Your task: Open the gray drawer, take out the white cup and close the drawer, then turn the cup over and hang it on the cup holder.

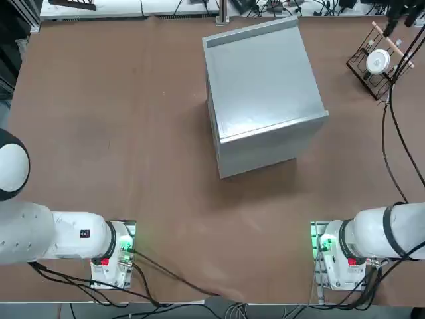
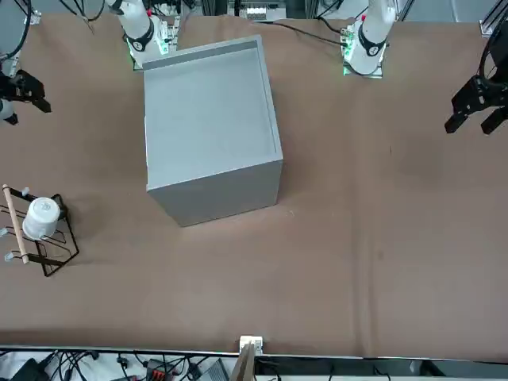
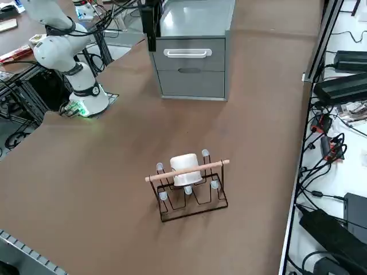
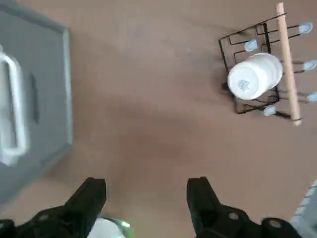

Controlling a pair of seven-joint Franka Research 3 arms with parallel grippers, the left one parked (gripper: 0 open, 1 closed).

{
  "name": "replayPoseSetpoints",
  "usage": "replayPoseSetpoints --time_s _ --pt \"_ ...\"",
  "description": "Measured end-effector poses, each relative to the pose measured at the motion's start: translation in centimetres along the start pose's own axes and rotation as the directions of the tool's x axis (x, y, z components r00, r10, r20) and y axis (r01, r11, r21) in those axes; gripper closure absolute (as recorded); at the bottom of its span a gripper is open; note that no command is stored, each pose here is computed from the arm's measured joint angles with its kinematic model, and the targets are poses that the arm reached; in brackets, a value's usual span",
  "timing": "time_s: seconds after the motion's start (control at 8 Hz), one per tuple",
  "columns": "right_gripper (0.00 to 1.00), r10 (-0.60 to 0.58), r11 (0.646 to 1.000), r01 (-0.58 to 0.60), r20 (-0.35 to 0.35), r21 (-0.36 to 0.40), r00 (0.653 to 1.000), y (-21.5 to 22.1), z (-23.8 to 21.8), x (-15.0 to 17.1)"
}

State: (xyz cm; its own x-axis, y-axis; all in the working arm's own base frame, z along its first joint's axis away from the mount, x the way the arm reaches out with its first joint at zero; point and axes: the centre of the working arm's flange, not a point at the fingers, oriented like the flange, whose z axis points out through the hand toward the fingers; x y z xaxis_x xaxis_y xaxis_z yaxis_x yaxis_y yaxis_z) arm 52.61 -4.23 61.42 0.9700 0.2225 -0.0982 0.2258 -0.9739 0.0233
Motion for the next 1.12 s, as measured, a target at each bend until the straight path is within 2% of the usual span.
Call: replayPoseSetpoints --time_s 0.12,0.38,1.12 --pt "0.00 0.076 0.997 -0.076 -0.016 0.030 0.997 -1.4 -0.5 0.1" --pt "0.00 0.155 0.986 -0.153 -0.036 0.060 0.987 -2.6 -1.0 0.4" --pt "0.00 0.172 0.983 -0.167 -0.068 0.073 0.983 -4.0 -2.2 0.3"
